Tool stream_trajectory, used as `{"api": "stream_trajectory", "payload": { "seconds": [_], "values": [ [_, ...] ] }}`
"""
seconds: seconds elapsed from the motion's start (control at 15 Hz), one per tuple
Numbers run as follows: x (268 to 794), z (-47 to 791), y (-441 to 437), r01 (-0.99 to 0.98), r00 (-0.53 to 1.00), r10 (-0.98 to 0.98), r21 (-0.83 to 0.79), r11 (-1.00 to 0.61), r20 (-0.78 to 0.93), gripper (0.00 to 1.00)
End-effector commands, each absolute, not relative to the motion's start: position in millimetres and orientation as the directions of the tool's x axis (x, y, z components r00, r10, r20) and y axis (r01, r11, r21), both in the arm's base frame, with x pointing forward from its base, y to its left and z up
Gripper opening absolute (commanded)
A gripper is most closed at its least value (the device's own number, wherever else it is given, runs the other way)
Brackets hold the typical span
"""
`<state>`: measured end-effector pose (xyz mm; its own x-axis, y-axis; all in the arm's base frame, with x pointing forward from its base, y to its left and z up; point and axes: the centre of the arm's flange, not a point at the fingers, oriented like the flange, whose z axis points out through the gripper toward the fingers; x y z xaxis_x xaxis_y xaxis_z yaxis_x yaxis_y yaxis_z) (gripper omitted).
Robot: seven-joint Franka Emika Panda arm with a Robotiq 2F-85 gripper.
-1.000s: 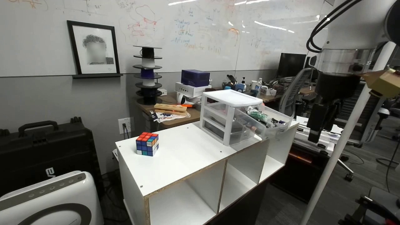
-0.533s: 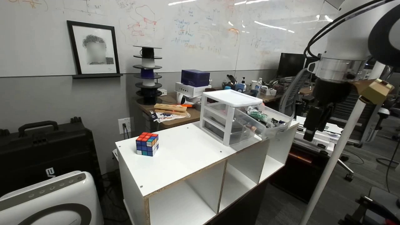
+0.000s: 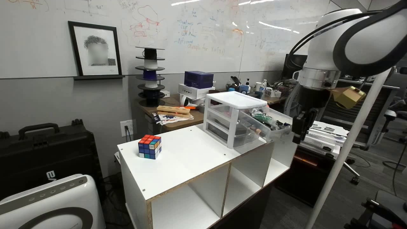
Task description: Put the silver object, battery, and plastic bag on the table into the open drawer and then close the drawer
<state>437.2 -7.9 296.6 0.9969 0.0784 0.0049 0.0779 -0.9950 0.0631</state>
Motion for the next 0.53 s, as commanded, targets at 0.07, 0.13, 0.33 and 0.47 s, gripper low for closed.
{"api": "stream_trajectory", "payload": {
  "seconds": [0.07, 0.13, 0.33, 0.47],
  "values": [
    [477, 296, -1, 0.104, 0.994, 0.106, 0.038, -0.994, 0.042, 0.06],
    [481, 296, 0, 0.103, 0.993, 0.105, 0.039, -0.994, 0.047, 0.03],
    [498, 296, -1, 0.088, 0.993, 0.091, 0.042, -0.995, 0.074, 0.05],
    [489, 299, -3, 0.076, 0.993, 0.081, 0.055, -0.996, 0.087, 0.06]
  ]
}}
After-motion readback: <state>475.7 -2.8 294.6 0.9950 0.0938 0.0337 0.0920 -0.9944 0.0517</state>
